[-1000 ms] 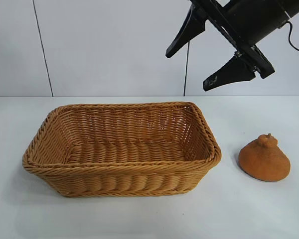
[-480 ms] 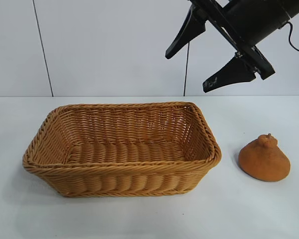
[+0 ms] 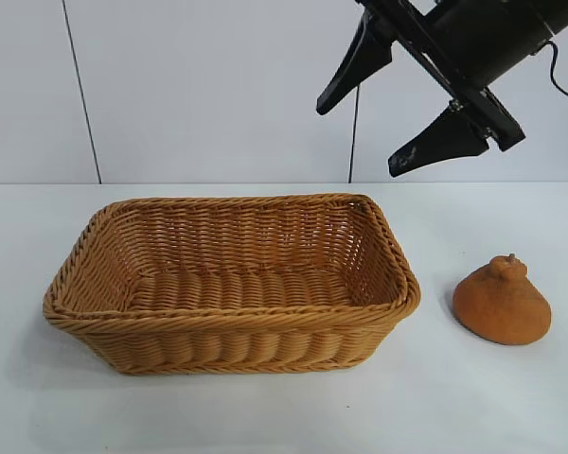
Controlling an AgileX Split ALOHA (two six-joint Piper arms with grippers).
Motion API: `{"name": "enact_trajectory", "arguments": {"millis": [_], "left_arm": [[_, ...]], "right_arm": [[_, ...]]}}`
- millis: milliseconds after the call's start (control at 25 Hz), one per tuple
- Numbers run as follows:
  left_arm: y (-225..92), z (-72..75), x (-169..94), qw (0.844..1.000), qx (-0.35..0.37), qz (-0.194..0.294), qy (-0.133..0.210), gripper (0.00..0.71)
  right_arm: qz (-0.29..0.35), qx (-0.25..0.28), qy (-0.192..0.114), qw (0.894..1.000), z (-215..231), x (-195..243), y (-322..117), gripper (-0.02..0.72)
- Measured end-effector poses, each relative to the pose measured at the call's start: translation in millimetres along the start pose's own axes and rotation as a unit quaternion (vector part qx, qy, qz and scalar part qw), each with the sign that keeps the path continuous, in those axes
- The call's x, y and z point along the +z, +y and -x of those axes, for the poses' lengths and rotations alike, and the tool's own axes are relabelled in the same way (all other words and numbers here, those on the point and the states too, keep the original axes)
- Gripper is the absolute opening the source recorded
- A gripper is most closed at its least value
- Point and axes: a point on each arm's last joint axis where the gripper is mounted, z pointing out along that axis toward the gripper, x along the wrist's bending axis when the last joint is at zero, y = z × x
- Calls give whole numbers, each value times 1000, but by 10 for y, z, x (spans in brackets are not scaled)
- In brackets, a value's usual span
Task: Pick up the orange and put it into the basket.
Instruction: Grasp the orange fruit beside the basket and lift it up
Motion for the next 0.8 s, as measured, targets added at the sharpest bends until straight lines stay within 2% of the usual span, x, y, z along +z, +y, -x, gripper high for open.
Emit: {"name": "enact_trajectory", "arguments": {"millis": [120,280,520,640,800], "left_arm": [[-64,4,-98,999,2,39,-1,591],[-158,7,-216,996,5,88,-3,591],[-346,13,-408,985,10,174,-6,591],[-365,13,-423,983,11,181,-6,591],[-364,13,-424,983,11,181,-6,591]], "right_arm": [[-5,-19,-27,999,2,-59,30,568],[-15,-35,-79,996,18,-159,90,568],[-23,-50,-173,983,116,-309,157,568],[-27,-41,-205,977,251,-380,179,568],[-18,-4,-222,975,499,-497,237,568]]}}
